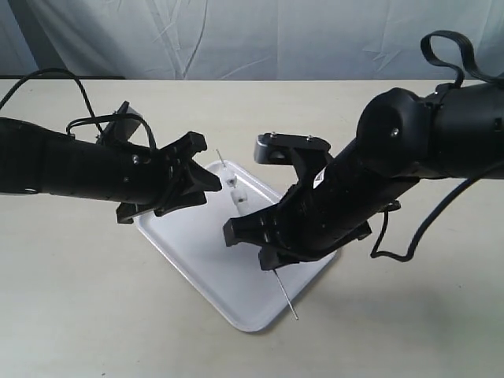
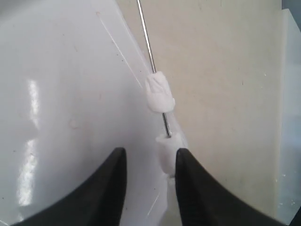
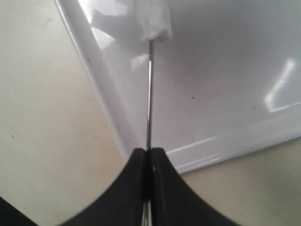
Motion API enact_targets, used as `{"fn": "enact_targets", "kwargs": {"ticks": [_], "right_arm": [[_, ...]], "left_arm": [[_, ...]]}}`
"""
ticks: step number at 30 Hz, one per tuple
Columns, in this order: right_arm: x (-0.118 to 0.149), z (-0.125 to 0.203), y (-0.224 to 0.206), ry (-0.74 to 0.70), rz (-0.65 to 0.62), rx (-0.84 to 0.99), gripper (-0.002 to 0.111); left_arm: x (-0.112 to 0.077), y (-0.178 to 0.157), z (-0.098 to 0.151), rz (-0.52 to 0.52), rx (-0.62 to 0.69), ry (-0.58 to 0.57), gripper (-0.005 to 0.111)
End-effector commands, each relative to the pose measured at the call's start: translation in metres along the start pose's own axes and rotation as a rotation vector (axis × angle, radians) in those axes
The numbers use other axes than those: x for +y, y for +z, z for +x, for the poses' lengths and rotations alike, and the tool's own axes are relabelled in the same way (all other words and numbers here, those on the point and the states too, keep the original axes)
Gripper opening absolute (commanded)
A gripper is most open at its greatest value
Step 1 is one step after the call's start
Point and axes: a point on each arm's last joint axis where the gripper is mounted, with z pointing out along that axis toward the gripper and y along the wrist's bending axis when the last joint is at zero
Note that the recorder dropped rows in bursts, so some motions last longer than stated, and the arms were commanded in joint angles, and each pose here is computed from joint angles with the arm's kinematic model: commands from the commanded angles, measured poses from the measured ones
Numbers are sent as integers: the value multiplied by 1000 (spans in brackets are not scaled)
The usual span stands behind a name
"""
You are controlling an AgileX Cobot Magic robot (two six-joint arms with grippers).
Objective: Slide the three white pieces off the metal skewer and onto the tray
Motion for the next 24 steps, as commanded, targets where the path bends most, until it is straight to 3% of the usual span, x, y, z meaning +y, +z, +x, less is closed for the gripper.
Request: {"fn": "enact_targets", "kwargs": {"ticks": [1,24], "right_arm": [[11,3,3,-38,-21,-39,-1],[33,17,-2,-85,-71,2,-1]], "left_arm": [[-1,1,-3,-18,-23,-8,34],[1,1,-4,-37,-37,-8,34]]}}
